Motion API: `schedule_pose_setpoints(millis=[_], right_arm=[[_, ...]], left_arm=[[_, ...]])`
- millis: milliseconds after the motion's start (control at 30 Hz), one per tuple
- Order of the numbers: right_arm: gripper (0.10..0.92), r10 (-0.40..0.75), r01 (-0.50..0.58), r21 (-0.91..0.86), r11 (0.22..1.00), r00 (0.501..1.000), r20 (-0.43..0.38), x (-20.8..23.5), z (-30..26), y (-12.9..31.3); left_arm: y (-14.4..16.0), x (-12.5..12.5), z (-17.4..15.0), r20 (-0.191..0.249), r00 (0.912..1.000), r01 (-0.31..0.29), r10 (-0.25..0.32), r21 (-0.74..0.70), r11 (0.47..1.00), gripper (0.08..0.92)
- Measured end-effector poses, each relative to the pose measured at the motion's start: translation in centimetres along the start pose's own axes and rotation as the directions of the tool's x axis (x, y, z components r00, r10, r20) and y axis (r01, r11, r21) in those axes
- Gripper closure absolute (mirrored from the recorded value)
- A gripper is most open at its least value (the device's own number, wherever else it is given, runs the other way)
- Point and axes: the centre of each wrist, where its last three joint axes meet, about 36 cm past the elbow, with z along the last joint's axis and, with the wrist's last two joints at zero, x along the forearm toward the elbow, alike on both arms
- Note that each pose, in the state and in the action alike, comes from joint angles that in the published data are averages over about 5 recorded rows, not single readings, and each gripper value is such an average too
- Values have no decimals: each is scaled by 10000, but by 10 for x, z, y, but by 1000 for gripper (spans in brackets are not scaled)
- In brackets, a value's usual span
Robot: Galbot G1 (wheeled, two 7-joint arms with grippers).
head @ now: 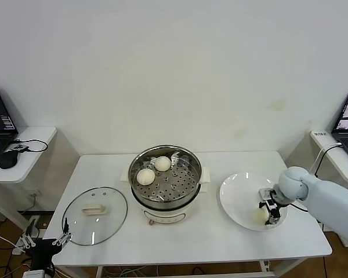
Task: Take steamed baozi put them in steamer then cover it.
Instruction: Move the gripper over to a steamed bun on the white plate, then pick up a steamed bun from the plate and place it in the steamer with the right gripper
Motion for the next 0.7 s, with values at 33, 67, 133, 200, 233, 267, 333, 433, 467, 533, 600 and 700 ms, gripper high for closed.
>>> schedule_pose_setpoints(millis=[33,67,133,200,233,267,333,433,467,533,600,700], right_arm=[[386,16,-16,-6,10000,10000,20,2,0,-1],[386,41,-41,-13,10000,10000,42,5,0,-2],[386,119,-118,-39,9999,9999,95,13,0,-5],[385,261,-260,-60,9996,9995,166,24,-1,-10],[384,355,-354,-64,9994,9991,213,31,-2,-13],[382,467,-465,-62,9989,9985,270,38,-3,-17],[379,726,-724,-48,9974,9965,418,55,-8,-26],[378,1158,-1158,-35,9933,9909,687,84,-16,-41],[378,1309,-1311,-28,9914,9883,781,94,-19,-46],[377,1624,-1633,15,9866,9819,974,115,-28,-57],[377,1927,-1953,115,9807,9743,1164,136,-39,-69],[377,2321,-2395,363,9702,9619,1444,166,-60,-83]], left_arm=[[0,0,0,13,10000,-7,7,-6,10000,177],[0,0,-1,30,10000,-15,15,-11,10000,177],[0,-1,-2,69,10000,-27,27,-15,10000,177],[0,-1,-3,102,9999,-30,31,-15,10000,177],[0,-2,-4,115,9999,-31,31,-14,10000,177],[0,-2,-4,124,9999,-31,31,-14,10000,177],[0,-2,-4,136,9999,-29,29,-12,10000,177],[0,-2,-5,144,9999,-28,28,-6,10000,177],[0,-2,-5,149,9999,-29,29,-2,10000,177],[1,-2,-6,169,9999,-26,26,4,10000,177],[2,-2,-6,185,9998,-16,16,10,10000,177],[3,-3,-7,200,9998,9,-9,19,10000,177]])
